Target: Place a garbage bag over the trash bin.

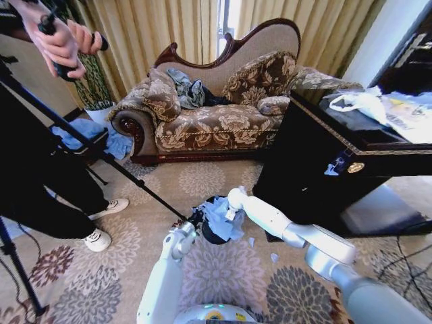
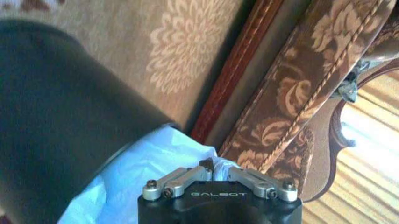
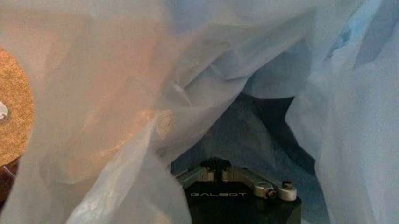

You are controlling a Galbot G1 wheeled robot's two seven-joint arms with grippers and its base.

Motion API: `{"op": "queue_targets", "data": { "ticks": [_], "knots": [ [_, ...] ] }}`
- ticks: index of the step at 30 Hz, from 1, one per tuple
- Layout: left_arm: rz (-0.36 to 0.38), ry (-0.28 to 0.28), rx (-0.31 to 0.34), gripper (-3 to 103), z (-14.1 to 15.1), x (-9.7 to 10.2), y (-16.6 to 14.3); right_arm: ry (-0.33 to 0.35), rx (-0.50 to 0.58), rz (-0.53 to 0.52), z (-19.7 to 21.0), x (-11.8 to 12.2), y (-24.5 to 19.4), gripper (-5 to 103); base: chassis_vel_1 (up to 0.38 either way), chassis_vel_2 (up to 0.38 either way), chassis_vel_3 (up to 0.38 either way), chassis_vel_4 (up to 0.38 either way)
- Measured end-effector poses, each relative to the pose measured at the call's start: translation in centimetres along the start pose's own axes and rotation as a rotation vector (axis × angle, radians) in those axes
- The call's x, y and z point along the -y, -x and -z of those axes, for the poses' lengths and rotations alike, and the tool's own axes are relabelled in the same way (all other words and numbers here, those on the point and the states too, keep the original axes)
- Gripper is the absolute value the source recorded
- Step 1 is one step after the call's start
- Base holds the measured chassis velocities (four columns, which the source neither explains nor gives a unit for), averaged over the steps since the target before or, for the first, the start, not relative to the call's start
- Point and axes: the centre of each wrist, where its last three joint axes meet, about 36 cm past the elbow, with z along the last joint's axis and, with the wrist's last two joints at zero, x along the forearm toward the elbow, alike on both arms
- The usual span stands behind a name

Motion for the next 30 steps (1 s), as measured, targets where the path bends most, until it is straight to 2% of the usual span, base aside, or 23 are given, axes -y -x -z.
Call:
{"op": "queue_targets", "data": {
  "ticks": [8, 16, 17, 19, 21, 22, 24, 25, 27, 28, 29, 30],
  "knots": [
    [-0.003, 0.047, -0.007, 0, 0.7, 1.0, -0.5, 0.006, 0.000, -0.023, -0.2, -0.1, -2.0, 0, 0.000, 0.000, 0.000, 0.000],
    [0.018, 0.078, -0.011, 0, 0.8, 0.6, -0.8, 0.012, 0.001, -0.027, -0.4, -0.9, -3.9, -2, 0.000, 0.000, 0.000, 0.000],
    [0.019, 0.081, -0.012, 0, 0.8, 0.6, -0.8, 0.013, 0.001, -0.026, -0.5, -1.0, -4.0, 4, 0.000, 0.000, 0.000, 0.000],
    [0.020, 0.083, -0.012, 0, 0.8, 0.5, -0.8, 0.014, 0.000, -0.026, -0.5, -1.1, -4.0, 4, 0.000, 0.000, 0.000, 0.000],
    [0.020, 0.088, -0.013, 0, 0.6, 0.5, -0.7, 0.016, -0.003, -0.024, -0.7, -1.2, -4.1, 14, 0.000, 0.000, 0.000, 0.000],
    [0.020, 0.088, -0.013, 0, 0.6, 0.5, -0.7, 0.016, -0.003, -0.024, -0.7, -1.2, -4.1, 14, 0.000, 0.000, 0.000, 0.000],
    [0.020, 0.090, -0.013, 0, 0.6, 0.5, -0.6, 0.022, -0.007, -0.023, -0.9, -1.3, -4.0, 25, 0.000, 0.000, 0.000, 0.000],
    [0.020, 0.090, -0.013, 0, 0.6, 0.5, -0.6, 0.022, -0.007, -0.023, -0.9, -1.3, -4.0, 25, 0.000, 0.000, 0.000, 0.000],
    [0.022, 0.092, -0.012, 0, 0.6, 0.4, -0.5, 0.028, -0.011, -0.026, -1.2, -1.5, -3.9, 36, 0.000, 0.000, 0.000, 0.000],
    [0.023, 0.094, -0.012, 0, 0.6, 0.3, -0.5, 0.041, -0.014, -0.032, -1.3, -1.6, -3.9, 41, 0.000, 0.000, 0.000, 0.000],
    [0.023, 0.094, -0.012, 0, 0.6, 0.3, -0.5, 0.041, -0.014, -0.032, -1.3, -1.6, -3.9, 41, 0.000, 0.000, 0.000, 0.000],
    [0.024, 0.095, -0.010, 0, 0.7, 0.3, -0.6, 0.056, -0.014, -0.035, -1.5, -1.9, -4.0, 47, 0.000, 0.000, 0.000, 0.000]
  ]
}}
